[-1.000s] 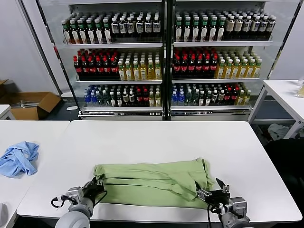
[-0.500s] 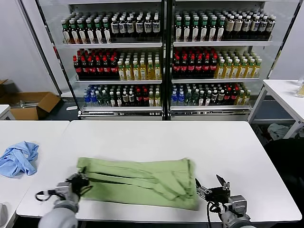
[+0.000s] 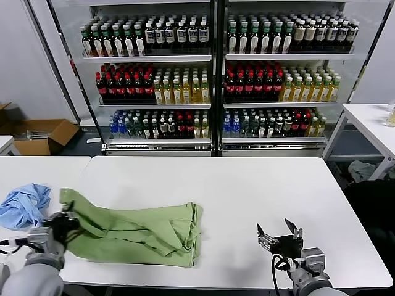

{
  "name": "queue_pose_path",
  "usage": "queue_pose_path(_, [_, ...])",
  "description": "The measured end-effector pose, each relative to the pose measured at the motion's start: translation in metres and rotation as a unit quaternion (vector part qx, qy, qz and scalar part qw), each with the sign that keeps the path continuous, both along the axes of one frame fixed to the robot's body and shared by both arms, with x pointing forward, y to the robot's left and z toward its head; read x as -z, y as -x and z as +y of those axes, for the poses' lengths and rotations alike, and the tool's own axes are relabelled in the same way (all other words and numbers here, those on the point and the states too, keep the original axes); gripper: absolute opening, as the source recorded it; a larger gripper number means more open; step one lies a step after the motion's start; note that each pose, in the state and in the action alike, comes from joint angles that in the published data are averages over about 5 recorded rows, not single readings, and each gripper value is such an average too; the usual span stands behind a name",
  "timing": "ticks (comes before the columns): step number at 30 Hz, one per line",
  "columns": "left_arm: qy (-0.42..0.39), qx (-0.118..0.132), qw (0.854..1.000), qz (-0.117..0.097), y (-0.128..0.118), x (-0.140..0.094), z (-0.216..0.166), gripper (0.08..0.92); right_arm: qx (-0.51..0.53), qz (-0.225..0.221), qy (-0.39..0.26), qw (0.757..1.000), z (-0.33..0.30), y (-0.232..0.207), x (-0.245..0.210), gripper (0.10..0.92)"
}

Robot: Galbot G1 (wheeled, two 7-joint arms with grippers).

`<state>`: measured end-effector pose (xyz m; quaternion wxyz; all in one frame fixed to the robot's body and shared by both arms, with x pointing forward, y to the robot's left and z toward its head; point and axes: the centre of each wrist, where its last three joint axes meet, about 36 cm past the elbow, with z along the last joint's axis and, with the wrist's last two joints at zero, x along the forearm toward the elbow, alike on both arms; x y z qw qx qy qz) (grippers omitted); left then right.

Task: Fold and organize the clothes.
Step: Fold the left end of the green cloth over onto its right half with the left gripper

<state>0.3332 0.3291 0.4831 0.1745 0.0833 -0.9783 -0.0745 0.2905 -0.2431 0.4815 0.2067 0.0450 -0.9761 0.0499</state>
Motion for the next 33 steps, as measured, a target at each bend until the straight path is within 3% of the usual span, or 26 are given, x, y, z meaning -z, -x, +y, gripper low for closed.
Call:
queue_pose_path(6, [0.118, 0.082, 0.989, 0.016, 0.007, 0.004, -0.056, 0.091, 0.009, -0.001, 0.006, 1.000, -0.005, 0.001, -0.001, 0.823])
queue_pose_path(12, [0.203, 0.133, 0.970, 0.029, 0.005, 0.009, -0.102, 0.091, 0.015, -0.003, 0.010, 1.000, -0.007, 0.001, -0.001, 0.822])
queue_pose_path(23, [0.264, 0.157, 0.950, 0.049, -0.013, 0.025, -0.148, 0.098, 0.016, 0.000, 0.011, 1.000, -0.007, -0.004, 0.004, 0.823])
queue_pose_path(29, [0.270, 0.164, 0.947, 0.056, -0.021, 0.042, -0.167, 0.239, 0.011, -0.004, 0.009, 1.000, -0.005, -0.006, 0.002, 0.823])
queue_pose_path(33, [0.263, 0.172, 0.949, 0.036, -0.019, 0.049, -0.171, 0.360, 0.007, -0.008, 0.008, 1.000, -0.004, -0.007, 0.000, 0.823])
